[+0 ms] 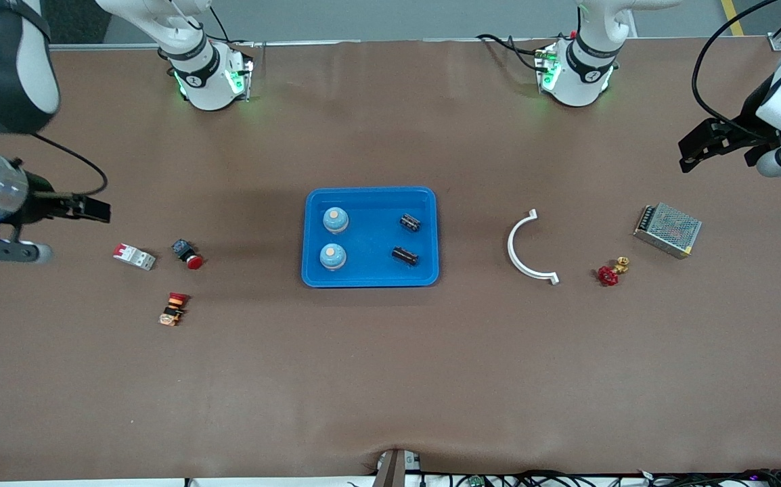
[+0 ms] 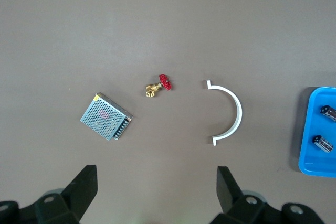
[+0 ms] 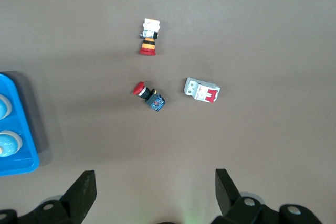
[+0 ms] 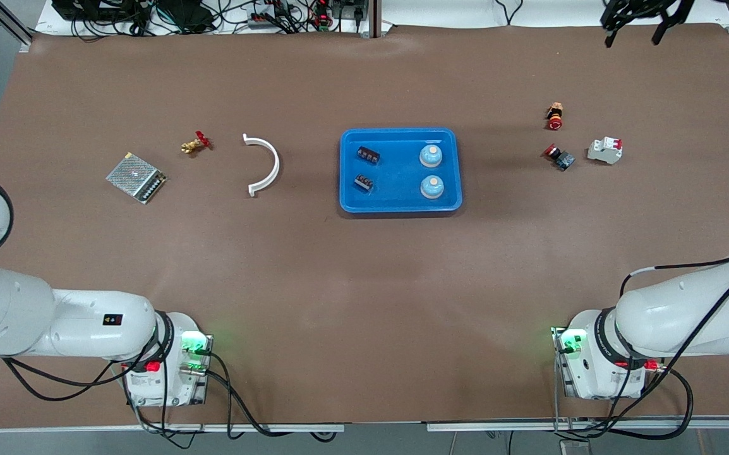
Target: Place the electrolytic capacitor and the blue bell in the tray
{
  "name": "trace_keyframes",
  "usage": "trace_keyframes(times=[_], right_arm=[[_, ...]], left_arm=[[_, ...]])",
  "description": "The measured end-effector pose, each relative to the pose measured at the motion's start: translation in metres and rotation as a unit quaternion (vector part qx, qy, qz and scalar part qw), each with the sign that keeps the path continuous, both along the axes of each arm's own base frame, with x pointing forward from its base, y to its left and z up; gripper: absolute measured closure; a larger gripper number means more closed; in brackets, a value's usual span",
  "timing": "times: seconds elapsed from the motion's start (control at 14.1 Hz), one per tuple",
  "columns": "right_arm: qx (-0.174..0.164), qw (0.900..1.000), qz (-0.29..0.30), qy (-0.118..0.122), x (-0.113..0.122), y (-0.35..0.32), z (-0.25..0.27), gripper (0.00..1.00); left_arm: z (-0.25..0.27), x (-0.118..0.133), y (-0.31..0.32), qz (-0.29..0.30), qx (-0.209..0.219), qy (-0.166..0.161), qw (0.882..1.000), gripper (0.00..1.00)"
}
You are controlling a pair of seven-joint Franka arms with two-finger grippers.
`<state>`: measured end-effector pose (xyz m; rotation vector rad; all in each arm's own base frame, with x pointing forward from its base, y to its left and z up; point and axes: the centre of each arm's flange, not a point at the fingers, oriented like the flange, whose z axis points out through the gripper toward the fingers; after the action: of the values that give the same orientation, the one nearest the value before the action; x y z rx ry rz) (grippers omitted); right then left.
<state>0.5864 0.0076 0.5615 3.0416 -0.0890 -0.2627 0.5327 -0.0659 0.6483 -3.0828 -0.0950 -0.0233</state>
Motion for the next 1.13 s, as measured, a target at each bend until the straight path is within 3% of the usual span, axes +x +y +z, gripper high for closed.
trace_keyframes(times=[0.28, 0.64, 0.92, 1.13], right_arm=[[-0.001, 0.999, -0.013, -0.043, -0.025, -0.017, 0.052, 0.00], [0.026, 0.996, -0.058, -0.067, -0.027, -0.067, 0.061, 0.00], [0.029, 0.994, -0.058, -0.091, -0.042, -0.066, 0.088, 0.00], [0.029, 0.994, -0.057, -0.094, -0.047, -0.065, 0.092, 0.00]], left_arm=[[0.003, -0.002, 0.000, 0.000, 0.000, -0.003, 1.000, 0.00], [0.006, -0.006, 0.000, -0.001, 0.000, -0.004, 1.000, 0.00], [0.008, -0.007, 0.000, -0.001, 0.000, -0.006, 1.000, 0.00], [0.009, -0.007, 0.000, -0.001, 0.000, -0.007, 1.000, 0.00]])
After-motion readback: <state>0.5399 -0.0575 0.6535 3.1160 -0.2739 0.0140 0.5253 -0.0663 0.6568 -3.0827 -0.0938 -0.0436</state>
